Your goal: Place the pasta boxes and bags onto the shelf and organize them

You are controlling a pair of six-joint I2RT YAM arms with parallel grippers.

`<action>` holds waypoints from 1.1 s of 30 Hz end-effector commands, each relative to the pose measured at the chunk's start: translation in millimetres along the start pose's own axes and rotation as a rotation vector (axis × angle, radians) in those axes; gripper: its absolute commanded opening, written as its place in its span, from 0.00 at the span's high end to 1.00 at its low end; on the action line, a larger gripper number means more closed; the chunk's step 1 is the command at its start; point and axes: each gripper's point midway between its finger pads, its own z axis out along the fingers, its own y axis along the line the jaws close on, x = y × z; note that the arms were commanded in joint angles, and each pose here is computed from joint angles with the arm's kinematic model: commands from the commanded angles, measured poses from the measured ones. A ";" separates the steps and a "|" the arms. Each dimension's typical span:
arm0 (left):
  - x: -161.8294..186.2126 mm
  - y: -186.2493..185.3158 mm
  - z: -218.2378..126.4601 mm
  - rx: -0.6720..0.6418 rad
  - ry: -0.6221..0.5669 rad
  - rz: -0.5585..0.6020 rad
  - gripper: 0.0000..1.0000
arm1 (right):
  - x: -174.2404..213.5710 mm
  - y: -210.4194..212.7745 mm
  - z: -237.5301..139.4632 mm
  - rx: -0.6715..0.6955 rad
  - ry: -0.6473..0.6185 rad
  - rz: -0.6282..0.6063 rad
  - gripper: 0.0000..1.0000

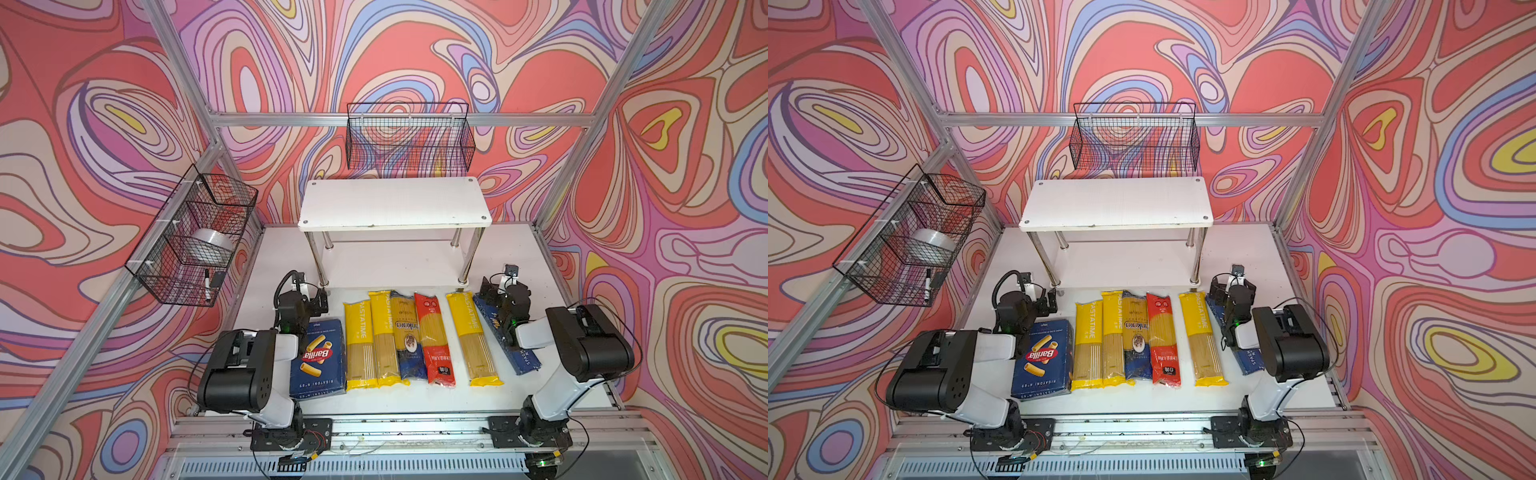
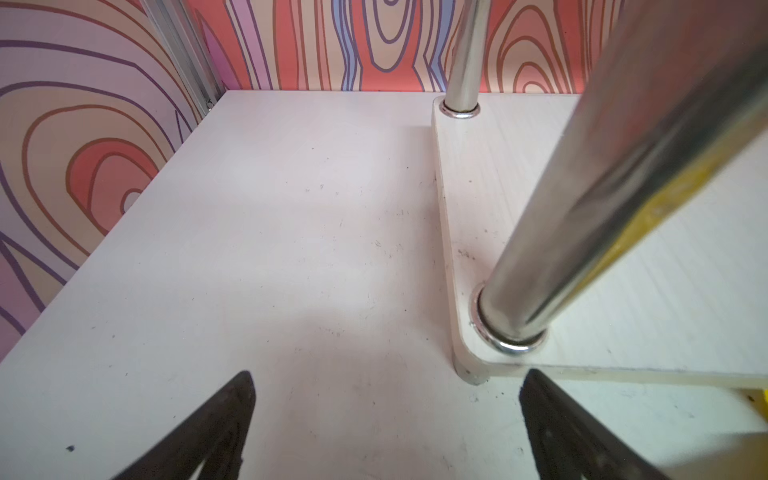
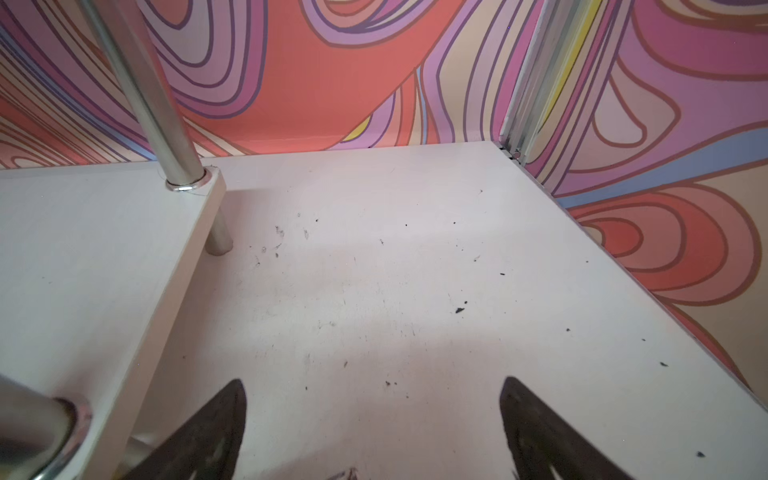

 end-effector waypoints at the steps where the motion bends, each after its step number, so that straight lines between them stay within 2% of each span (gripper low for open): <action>1: -5.8 -2.4 1.1 0.011 -0.021 0.007 0.00 | -6.4 -1.0 1.5 0.000 -0.016 0.003 0.02; 33: -6.3 -2.7 0.9 0.013 -0.023 0.009 0.00 | -6.2 -4.5 3.0 0.000 -0.008 0.016 0.02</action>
